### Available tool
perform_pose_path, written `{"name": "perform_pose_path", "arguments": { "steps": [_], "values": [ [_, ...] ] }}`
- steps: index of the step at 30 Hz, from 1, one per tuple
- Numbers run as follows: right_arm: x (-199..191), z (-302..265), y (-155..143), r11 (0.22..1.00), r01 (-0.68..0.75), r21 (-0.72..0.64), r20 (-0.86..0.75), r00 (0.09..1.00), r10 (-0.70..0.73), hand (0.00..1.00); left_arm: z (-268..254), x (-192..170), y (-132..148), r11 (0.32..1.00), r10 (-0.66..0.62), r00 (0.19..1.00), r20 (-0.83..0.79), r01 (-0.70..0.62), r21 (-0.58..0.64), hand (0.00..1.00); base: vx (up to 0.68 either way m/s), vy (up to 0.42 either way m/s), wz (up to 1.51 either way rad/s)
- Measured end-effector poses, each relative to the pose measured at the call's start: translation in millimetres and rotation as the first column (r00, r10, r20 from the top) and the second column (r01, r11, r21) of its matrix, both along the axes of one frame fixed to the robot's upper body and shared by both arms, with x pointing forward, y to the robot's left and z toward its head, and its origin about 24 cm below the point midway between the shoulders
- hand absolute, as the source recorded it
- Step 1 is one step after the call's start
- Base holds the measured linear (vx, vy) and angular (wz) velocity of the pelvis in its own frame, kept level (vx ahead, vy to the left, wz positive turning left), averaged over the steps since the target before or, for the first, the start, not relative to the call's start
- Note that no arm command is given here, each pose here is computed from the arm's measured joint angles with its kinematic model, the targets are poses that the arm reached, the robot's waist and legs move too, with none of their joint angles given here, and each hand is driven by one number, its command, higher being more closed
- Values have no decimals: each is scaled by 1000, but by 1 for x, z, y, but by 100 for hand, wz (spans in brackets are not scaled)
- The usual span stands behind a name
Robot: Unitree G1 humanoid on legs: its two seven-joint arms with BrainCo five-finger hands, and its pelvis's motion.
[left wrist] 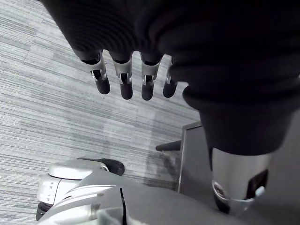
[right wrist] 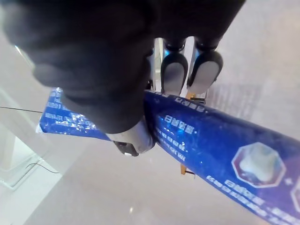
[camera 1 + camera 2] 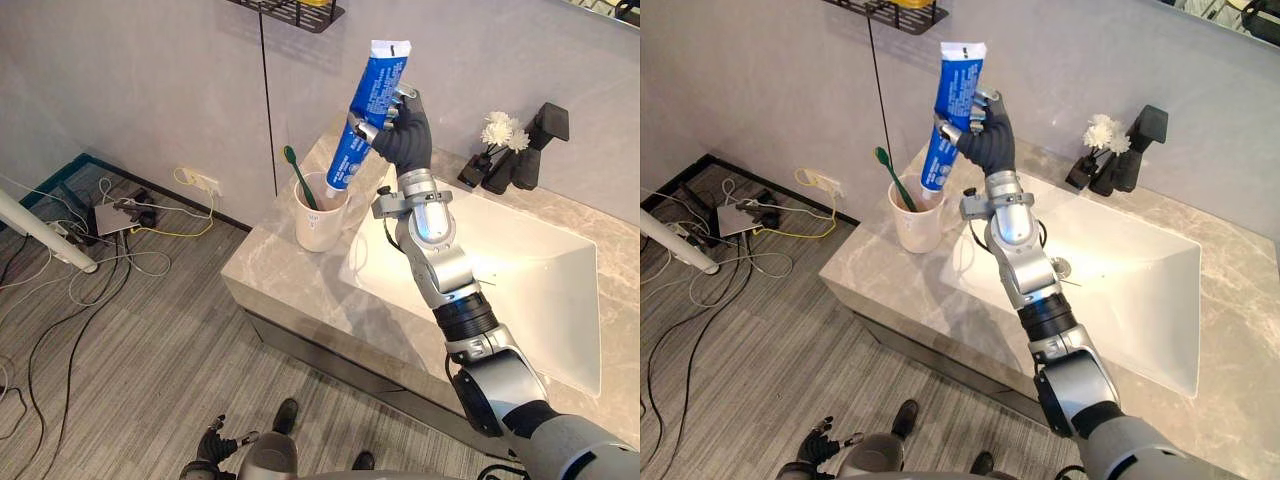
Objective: Organize washtable
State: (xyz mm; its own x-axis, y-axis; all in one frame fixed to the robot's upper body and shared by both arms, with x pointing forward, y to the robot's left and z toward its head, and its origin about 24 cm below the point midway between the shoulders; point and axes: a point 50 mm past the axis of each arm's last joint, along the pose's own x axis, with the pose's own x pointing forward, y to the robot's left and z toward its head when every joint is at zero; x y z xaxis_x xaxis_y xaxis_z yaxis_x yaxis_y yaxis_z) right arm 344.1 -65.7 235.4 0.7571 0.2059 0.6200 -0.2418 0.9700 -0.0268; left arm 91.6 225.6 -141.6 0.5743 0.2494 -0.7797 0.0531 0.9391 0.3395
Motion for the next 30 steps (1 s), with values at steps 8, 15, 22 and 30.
{"name": "perform_pose_path", "arguments": {
  "steps": [8,15,22,30],
  "values": [
    [4,-5,1,1000,-1,-6,-31,1000,0,100,0,1,-1,1000,-4,1000,3,4,-1,0,0,0,0],
    [2,-7,8,999,-22,-26,-31,999,22,100,0,1,-2,1000,9,1000,6,-9,-12,0,-6,-1,-1],
    [2,-8,10,999,-30,-38,-32,999,29,100,0,1,-2,1000,13,1000,7,-13,-13,0,0,0,0],
    [5,-22,19,992,-58,-108,-85,995,49,100,0,1,-3,1000,11,1000,6,-11,-12,0,0,0,1]
  ]
}}
